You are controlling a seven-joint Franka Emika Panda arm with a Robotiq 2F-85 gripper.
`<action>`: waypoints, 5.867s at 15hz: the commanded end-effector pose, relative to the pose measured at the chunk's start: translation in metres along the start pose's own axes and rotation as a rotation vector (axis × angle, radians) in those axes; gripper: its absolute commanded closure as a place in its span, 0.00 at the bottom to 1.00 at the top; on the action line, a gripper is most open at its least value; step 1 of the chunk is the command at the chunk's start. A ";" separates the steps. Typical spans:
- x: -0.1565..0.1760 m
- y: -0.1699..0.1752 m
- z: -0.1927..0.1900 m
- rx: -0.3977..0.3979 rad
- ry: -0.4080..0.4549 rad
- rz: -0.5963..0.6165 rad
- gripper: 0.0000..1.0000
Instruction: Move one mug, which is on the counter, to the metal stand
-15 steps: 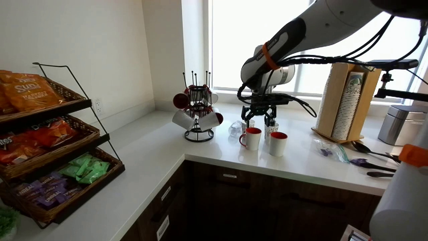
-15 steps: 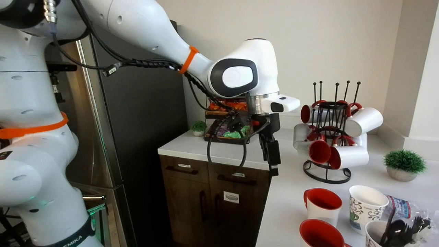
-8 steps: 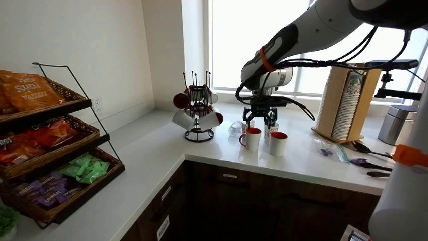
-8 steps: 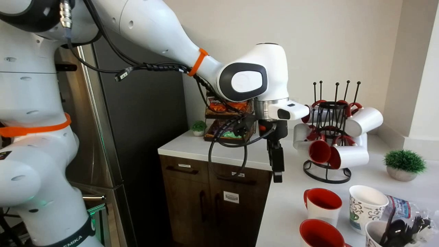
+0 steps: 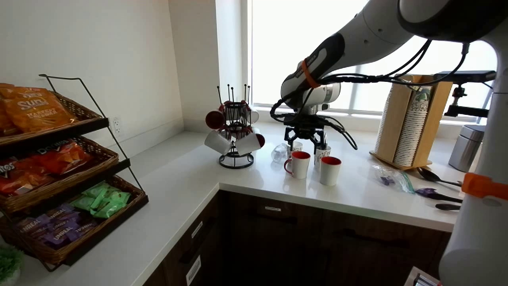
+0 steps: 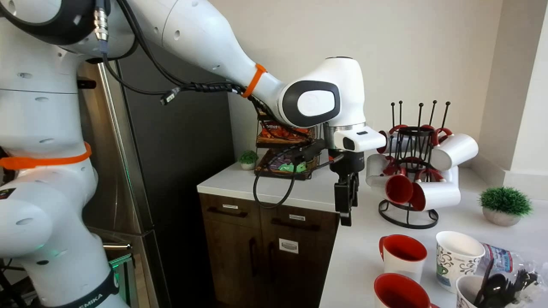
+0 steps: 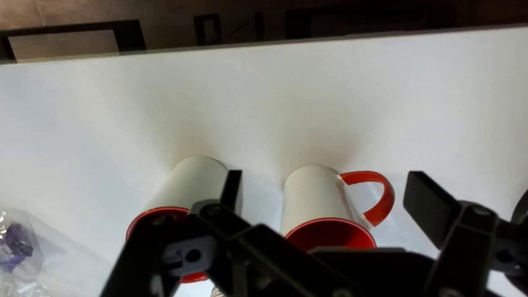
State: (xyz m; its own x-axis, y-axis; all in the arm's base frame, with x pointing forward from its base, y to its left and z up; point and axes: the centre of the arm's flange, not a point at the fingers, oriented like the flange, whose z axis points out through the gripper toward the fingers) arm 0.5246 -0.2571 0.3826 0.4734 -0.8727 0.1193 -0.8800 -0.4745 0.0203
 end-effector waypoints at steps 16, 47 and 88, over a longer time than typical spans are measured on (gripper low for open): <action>0.063 -0.014 0.054 -0.050 -0.006 0.624 0.00; 0.081 0.007 0.084 0.033 -0.079 0.894 0.98; 0.069 -0.149 -0.183 -0.320 -1.041 1.719 0.98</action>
State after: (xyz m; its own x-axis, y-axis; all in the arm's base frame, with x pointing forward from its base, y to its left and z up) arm 0.6504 -0.1957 0.5457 -0.9288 -0.2299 -0.2908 -0.3684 0.6593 0.6554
